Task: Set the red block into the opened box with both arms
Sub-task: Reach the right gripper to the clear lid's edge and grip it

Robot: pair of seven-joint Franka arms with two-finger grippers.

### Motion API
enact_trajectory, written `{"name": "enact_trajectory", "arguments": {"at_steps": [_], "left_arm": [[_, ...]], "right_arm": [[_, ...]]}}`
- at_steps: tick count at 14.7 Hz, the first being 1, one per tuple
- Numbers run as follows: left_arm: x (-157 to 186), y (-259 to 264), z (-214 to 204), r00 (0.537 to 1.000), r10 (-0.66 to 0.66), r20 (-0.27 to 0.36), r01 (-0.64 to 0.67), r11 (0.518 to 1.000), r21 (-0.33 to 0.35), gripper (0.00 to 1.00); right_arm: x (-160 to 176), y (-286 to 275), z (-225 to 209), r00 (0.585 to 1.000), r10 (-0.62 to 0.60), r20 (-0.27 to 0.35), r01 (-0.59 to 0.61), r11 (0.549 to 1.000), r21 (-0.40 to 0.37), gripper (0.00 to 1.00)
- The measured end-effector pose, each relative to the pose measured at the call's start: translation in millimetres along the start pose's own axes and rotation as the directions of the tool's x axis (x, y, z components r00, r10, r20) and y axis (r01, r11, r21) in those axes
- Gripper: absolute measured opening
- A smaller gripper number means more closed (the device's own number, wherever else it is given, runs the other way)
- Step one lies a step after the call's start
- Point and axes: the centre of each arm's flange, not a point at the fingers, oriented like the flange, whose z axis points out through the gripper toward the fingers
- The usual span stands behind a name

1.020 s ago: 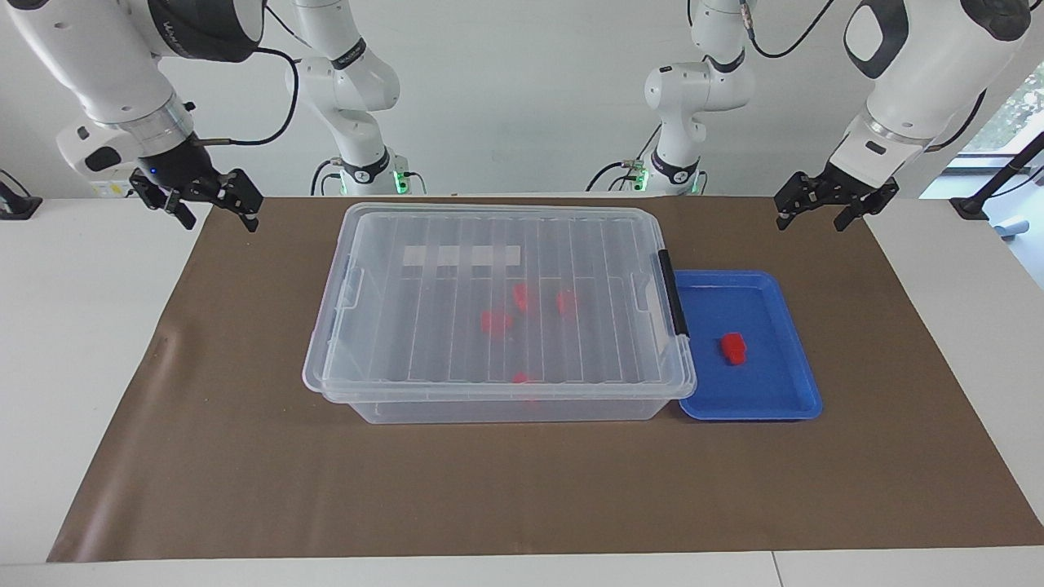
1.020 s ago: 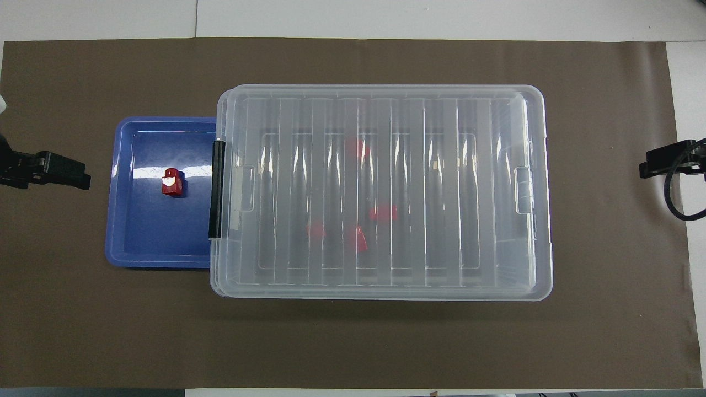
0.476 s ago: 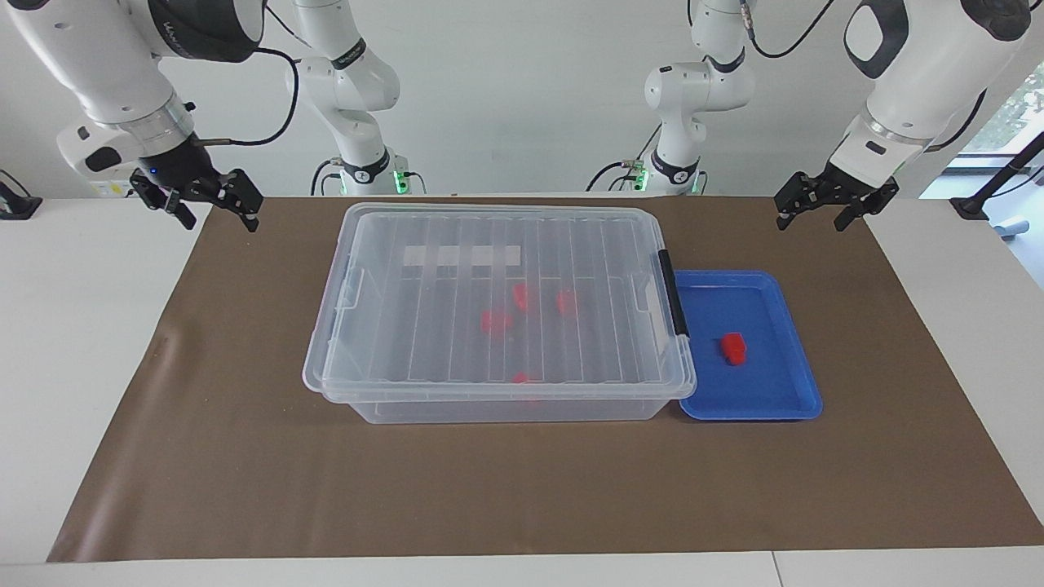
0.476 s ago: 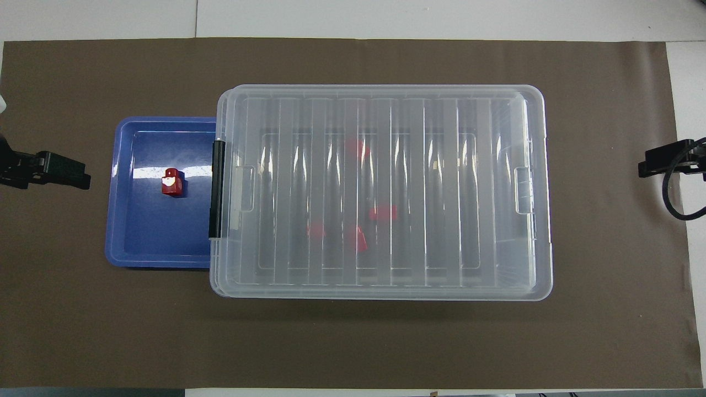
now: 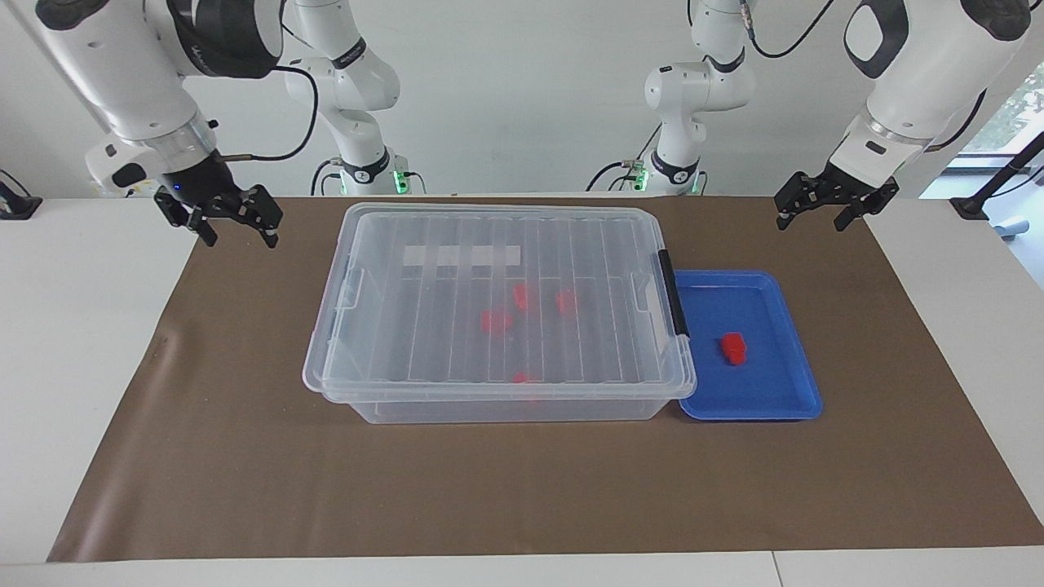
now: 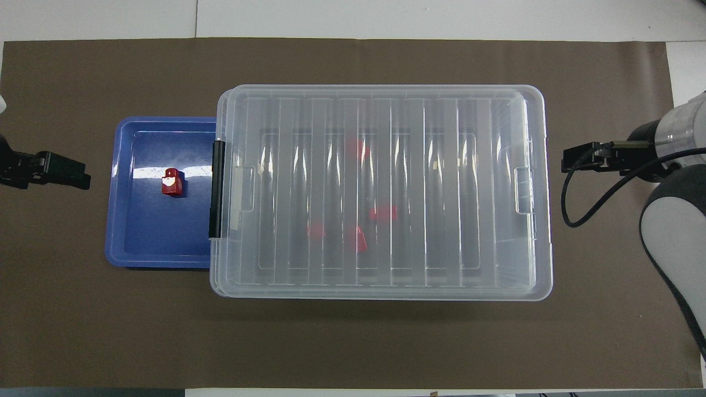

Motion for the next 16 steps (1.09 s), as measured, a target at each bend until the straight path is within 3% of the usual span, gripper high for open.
{"name": "enact_trajectory", "arguments": {"at_steps": [7,16], "left_arm": [[0,0,0,1.000,0.000,0.000,0.000,1.000,0.000,1.00],[0,0,0,1.000,0.000,0.000,0.000,1.000,0.000,1.00]], "right_arm": [[-6,2,59,1.000,0.006,0.025,-0.006,1.000,-0.004,1.00],[-15,11,97,0.999,0.016,0.040,-0.015,1.000,-0.007,1.00]]}}
